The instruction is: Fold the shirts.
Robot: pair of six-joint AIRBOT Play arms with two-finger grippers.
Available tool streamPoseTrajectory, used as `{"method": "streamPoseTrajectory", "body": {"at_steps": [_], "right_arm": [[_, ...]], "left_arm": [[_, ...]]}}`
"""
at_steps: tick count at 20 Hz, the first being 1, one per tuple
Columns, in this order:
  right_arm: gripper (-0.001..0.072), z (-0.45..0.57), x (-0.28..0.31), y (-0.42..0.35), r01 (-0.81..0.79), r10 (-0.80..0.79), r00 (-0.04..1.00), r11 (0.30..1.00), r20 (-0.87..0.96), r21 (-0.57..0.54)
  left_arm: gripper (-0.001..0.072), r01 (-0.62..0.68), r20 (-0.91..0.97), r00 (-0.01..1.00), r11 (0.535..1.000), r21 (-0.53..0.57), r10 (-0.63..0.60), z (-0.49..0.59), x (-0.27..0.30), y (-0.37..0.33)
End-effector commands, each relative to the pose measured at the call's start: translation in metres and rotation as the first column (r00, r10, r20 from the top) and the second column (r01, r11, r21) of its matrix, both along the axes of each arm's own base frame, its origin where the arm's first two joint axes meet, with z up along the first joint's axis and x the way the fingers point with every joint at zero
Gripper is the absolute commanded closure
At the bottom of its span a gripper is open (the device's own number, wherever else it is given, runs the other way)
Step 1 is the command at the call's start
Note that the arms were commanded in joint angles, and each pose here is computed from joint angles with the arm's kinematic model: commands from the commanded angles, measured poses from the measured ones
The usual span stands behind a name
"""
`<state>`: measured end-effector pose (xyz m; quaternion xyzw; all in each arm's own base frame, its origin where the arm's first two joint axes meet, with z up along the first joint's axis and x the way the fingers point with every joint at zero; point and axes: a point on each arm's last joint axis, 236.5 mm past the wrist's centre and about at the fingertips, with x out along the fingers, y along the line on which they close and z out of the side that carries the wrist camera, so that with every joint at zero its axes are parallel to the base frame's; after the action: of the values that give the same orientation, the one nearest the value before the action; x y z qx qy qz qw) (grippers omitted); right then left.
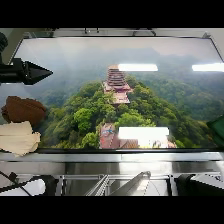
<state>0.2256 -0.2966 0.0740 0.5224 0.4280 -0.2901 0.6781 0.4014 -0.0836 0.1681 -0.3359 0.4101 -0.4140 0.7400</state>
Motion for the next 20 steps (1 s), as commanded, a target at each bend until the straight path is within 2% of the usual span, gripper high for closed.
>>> {"method": "streamPoseTrajectory", "body": {"at_steps": [1, 4, 6, 9, 11, 15, 17, 20], "right_arm": [[0.0695, 0.075, 0.136, 0.081, -0.285, 0.279, 0.845, 0.957, 0.457, -0.059], [0.0696, 0.101, 0.188, 0.188, -0.538, 0.573, 0.657, 0.812, 0.49, -0.227], [0.0698, 0.107, 0.194, 0.261, -0.668, 0.738, 0.522, 0.665, 0.427, -0.333], [0.0698, 0.092, 0.16, 0.36, -0.817, 0.909, 0.314, 0.406, 0.274, -0.41], [0.0698, 0.061, 0.127, 0.4, -0.859, 0.954, 0.236, 0.294, 0.185, -0.42], [0.0698, -0.01, 0.077, 0.451, -0.888, 0.967, 0.182, 0.24, 0.18, -0.392], [0.0698, -0.034, 0.066, 0.452, -0.906, 0.968, 0.188, 0.235, 0.164, -0.352], [0.0696, -0.032, 0.067, 0.454, -0.906, 0.967, 0.183, 0.235, 0.175, -0.351]], "left_arm": [[0.0697, -0.016, 0.07, 0.997, 1.0, 0.024, 0.014, 0.019, 0.009, 0.003], [0.0699, 0.03, 0.132, 0.99, 0.996, 0.084, -0.041, 0.04, 0.002, -0.015], [0.0699, 0.062, 0.105, 0.991, 0.987, 0.147, -0.078, 0.028, -0.019, -0.044], [0.0696, 0.122, 0.026, 0.991, 0.957, 0.262, -0.133, -0.017, -0.068, -0.087], [0.0693, 0.15, -0.006, 0.988, 0.949, 0.277, -0.155, -0.04, -0.102, -0.11], [0.0692, 0.153, -0.036, 0.988, 0.948, 0.278, -0.148, -0.081, -0.147, -0.137], [0.0692, 0.155, -0.074, 0.987, 0.949, 0.273, -0.14, -0.095, -0.161, -0.141], [0.069, 0.159, -0.083, 0.986, 0.949, 0.274, -0.141, -0.101, -0.168, -0.14]]}}
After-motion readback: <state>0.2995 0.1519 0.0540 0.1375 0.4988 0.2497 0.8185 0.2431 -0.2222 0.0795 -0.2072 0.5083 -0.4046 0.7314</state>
